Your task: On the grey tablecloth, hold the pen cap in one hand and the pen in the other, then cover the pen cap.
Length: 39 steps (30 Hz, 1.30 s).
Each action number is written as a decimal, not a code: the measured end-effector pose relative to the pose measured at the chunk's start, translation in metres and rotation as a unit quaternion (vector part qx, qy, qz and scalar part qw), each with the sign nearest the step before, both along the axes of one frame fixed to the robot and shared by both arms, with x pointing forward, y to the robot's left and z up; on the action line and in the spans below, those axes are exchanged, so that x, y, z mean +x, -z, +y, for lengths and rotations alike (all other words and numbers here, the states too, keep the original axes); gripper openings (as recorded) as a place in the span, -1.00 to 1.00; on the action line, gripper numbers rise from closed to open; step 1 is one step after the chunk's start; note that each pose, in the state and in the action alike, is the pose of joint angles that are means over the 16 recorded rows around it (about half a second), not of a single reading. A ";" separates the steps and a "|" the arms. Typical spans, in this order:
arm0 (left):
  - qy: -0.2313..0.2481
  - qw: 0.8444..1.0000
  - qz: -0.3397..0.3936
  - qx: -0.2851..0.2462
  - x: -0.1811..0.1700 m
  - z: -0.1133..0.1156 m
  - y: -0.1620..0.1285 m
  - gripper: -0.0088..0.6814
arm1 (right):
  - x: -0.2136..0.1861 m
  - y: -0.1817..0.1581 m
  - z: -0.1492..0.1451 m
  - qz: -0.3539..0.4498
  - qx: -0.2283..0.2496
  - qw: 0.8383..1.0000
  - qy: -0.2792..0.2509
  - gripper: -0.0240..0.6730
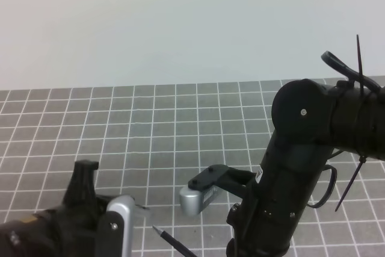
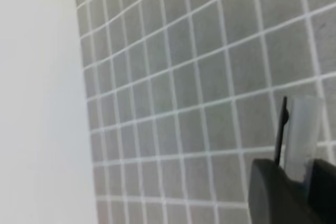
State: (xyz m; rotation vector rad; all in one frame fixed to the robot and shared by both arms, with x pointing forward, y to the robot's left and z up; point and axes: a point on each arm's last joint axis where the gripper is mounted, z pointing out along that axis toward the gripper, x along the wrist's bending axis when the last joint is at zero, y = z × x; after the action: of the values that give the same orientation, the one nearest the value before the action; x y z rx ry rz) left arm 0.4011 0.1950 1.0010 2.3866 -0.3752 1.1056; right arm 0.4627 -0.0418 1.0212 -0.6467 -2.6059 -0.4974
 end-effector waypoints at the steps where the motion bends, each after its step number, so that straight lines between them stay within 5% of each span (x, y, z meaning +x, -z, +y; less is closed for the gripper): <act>1: 0.000 1.000 0.000 0.000 0.000 0.000 0.000 -0.74 | 0.000 0.000 0.000 -0.001 0.000 1.000 -0.001 -0.72; 39: 0.134 0.990 -0.027 0.034 -0.012 -0.011 0.001 -0.75 | 0.000 0.001 -0.002 -0.023 -0.001 0.999 -0.035 -0.72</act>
State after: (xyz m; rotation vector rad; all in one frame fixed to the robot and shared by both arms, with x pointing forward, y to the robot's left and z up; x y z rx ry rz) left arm 0.3894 0.1842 1.0000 2.2834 -0.7408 1.0481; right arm 0.4631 -0.0433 1.0198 -0.5480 -2.6633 -0.4926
